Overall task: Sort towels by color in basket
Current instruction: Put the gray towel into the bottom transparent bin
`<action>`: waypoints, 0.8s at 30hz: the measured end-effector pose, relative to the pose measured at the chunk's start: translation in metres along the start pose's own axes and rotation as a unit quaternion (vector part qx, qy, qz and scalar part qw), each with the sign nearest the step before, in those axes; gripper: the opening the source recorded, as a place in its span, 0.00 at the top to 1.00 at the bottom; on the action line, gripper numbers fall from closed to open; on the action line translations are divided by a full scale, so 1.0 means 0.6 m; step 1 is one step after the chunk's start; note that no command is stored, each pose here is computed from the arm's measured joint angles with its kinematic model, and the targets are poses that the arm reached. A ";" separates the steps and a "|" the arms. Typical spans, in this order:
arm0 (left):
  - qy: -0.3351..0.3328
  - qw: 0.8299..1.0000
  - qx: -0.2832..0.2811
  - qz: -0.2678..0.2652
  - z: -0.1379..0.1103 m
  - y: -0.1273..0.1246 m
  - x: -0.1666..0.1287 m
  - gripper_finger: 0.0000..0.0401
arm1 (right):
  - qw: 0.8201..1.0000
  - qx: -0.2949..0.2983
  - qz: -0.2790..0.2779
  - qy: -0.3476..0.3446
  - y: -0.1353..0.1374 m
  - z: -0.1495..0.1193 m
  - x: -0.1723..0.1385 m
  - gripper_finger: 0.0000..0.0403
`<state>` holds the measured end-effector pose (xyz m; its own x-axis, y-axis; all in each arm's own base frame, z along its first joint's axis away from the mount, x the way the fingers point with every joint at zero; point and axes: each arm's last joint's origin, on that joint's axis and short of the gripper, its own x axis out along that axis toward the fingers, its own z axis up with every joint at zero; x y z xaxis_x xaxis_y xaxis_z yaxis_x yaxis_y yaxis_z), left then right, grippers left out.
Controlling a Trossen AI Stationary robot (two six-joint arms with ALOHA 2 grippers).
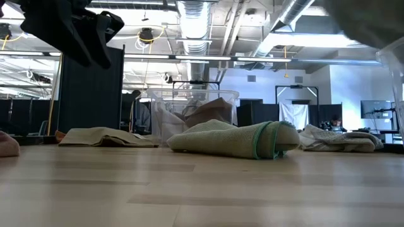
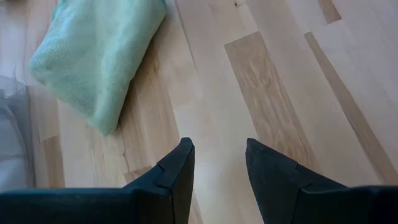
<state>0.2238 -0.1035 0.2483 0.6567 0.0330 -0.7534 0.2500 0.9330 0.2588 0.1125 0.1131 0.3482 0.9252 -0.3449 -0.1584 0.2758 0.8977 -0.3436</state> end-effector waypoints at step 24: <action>-0.025 0.999 0.023 0.012 0.009 0.001 0.000 0.65 | 0.999 -0.027 -0.021 0.021 -0.082 0.031 0.120 0.91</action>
<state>0.2277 -0.1046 0.2518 0.6980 0.0359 -0.7152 0.2648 0.9150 0.3043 0.1705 0.0489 0.3708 0.9012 -0.3935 -0.1816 0.2980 0.8670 -0.3994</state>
